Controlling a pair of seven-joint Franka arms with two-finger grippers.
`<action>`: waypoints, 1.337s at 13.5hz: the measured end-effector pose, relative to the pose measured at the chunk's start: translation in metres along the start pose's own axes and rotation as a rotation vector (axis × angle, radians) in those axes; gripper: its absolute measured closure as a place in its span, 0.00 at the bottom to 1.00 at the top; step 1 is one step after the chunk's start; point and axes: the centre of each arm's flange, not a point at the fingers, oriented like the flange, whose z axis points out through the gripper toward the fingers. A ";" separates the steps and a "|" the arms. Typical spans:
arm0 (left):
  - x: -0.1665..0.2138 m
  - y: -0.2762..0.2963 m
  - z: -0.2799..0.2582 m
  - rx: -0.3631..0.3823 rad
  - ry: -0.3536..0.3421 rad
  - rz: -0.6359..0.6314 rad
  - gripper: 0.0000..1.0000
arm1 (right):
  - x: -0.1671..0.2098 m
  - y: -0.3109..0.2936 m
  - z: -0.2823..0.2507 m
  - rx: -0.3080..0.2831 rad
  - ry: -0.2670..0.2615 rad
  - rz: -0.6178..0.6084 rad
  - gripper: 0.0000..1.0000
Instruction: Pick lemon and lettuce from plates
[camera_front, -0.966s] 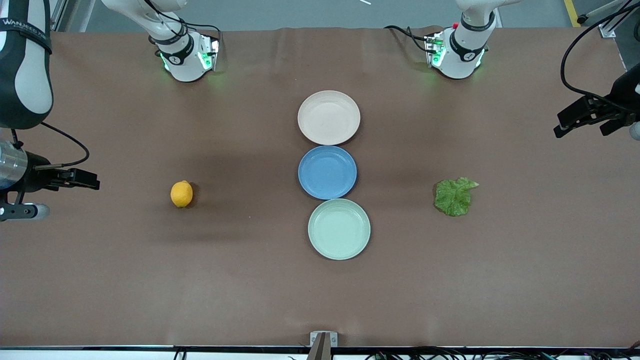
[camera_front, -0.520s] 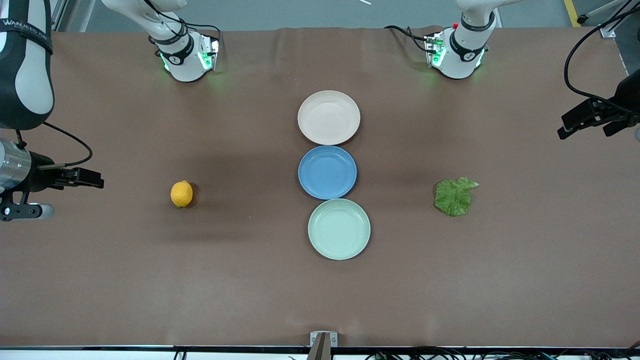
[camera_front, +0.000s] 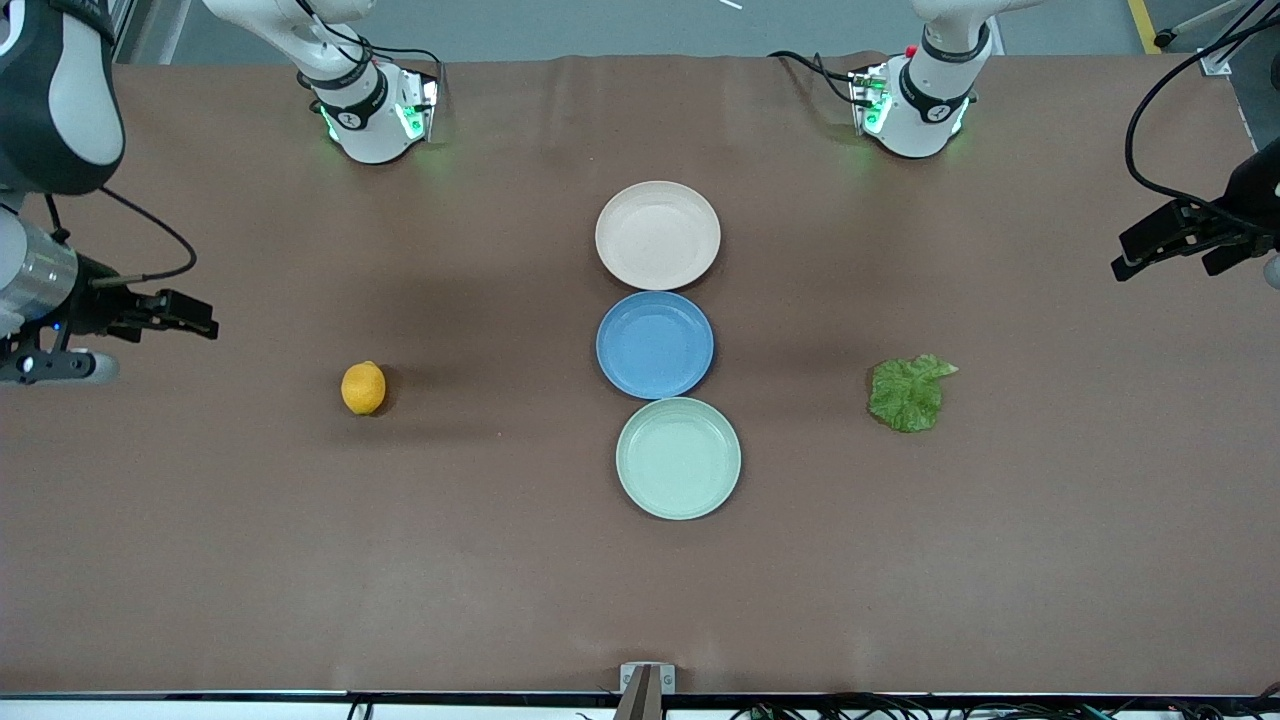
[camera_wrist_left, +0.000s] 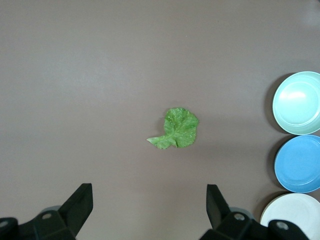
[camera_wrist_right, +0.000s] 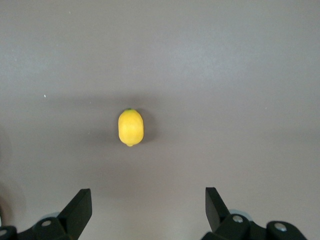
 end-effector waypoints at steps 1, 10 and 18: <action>0.000 0.001 0.000 0.001 0.000 0.002 0.00 | -0.010 0.000 -0.001 0.002 0.008 0.000 0.00; 0.000 0.000 -0.001 0.004 0.001 -0.002 0.00 | -0.028 0.000 -0.019 0.002 0.052 0.000 0.00; -0.001 -0.002 -0.003 0.004 0.006 -0.006 0.00 | -0.026 0.002 -0.020 0.000 0.075 0.004 0.00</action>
